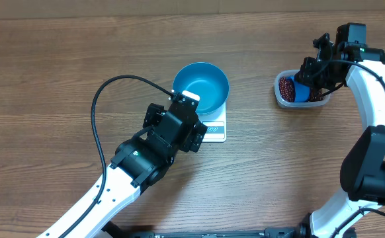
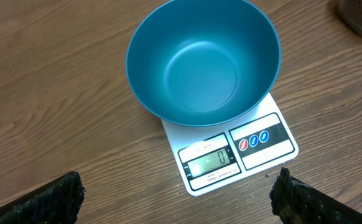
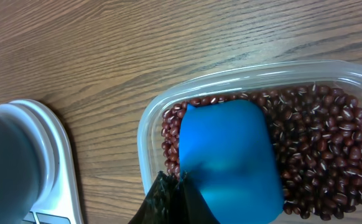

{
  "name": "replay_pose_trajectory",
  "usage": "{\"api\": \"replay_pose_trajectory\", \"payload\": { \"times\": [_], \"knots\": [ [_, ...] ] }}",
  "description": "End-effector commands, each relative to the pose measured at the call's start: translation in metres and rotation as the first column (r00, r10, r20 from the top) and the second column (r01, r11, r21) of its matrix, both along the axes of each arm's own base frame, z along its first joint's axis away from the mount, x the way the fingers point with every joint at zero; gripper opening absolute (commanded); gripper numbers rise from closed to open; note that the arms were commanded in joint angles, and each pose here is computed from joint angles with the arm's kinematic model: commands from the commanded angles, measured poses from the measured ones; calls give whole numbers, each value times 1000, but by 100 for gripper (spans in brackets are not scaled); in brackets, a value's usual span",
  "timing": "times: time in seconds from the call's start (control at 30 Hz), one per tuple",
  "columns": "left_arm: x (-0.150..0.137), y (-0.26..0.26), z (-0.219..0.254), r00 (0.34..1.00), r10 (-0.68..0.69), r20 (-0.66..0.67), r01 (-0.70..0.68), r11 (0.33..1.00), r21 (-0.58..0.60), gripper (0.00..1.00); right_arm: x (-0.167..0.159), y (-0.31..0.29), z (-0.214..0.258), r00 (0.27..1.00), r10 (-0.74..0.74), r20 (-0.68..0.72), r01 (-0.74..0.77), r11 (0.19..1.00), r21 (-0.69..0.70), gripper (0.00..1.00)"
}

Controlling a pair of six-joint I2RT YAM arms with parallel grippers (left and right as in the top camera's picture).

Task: Scoop item into bowl and weigh 150g on scale
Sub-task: 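Drag the blue scoop through the beans with the right gripper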

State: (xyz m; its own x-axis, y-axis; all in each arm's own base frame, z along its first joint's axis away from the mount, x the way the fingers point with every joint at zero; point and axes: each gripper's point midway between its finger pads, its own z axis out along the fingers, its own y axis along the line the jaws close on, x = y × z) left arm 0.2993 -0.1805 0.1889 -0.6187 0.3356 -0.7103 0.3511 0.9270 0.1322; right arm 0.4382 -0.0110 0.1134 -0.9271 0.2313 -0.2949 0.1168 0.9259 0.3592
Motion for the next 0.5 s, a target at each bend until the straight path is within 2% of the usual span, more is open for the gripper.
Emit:
{"api": "replay_pose_trajectory", "payload": {
  "times": [0.0, 0.2, 0.47],
  "knots": [
    [5, -1, 11, 1000, 8, 23, -8, 1000, -15, 99, -6, 23, -8, 999, 26, -38, -22, 993, 120, 4],
    [5, -1, 11, 1000, 8, 23, -8, 1000, -15, 100, -7, 23, -8, 998, 61, -25, -57, 992, 113, 4],
    [5, -1, 11, 1000, 8, 23, -8, 1000, -15, 100, -8, 7, -3, 999, 38, -4, -36, 975, 221, 4]
  ]
}}
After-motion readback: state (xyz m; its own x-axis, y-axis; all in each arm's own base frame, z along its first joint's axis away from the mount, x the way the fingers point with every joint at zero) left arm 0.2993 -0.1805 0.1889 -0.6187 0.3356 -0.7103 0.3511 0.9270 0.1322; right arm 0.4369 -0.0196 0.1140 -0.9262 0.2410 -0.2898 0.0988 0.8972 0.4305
